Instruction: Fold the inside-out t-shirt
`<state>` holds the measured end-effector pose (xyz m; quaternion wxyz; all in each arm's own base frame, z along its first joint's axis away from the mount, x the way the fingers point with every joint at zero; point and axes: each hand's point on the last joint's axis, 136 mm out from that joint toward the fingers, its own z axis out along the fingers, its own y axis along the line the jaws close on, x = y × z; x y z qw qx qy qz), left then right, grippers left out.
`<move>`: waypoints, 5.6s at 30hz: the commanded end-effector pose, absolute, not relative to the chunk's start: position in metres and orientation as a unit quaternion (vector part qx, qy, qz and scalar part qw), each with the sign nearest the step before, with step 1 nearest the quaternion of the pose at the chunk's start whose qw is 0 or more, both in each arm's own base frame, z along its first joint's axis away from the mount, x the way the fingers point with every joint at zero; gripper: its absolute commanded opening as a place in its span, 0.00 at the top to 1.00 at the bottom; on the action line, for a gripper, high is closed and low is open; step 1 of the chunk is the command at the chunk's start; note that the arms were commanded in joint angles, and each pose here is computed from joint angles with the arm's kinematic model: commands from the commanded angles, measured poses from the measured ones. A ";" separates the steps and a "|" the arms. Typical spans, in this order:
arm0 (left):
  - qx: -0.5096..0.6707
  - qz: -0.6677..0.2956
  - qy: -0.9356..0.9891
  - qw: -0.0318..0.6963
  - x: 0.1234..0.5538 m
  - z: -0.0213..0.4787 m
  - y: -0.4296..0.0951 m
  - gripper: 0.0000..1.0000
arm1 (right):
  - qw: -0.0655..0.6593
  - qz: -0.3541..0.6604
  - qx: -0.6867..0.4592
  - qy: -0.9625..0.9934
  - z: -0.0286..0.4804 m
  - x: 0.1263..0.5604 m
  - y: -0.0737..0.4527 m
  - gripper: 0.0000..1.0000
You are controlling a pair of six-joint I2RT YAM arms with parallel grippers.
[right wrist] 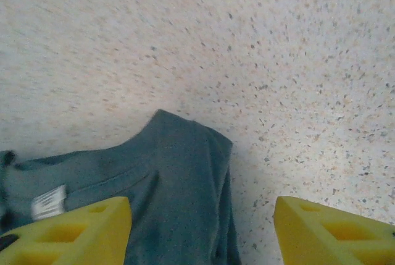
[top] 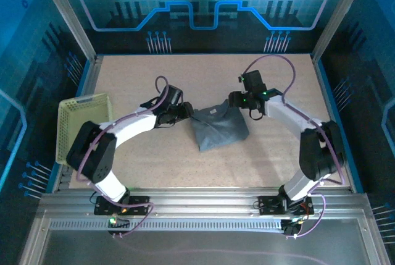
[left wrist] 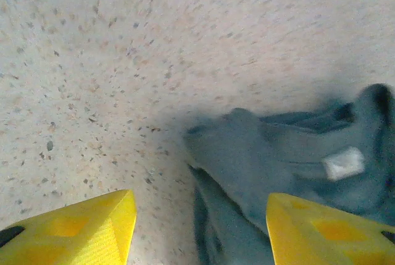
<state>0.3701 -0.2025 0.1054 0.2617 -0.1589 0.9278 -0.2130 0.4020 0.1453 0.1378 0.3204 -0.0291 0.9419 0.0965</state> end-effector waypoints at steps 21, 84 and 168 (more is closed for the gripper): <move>-0.147 -0.251 0.933 0.212 0.296 0.029 -0.231 0.51 | 0.214 0.178 0.055 0.959 0.043 0.368 0.145 0.39; -0.169 -0.249 0.905 0.300 0.318 0.103 -0.146 0.35 | 0.253 -0.069 0.001 0.965 0.119 0.356 0.103 0.17; 0.038 -0.047 0.820 0.568 0.396 0.108 -0.032 0.01 | 0.545 -0.009 -0.028 0.838 0.151 0.412 0.029 0.00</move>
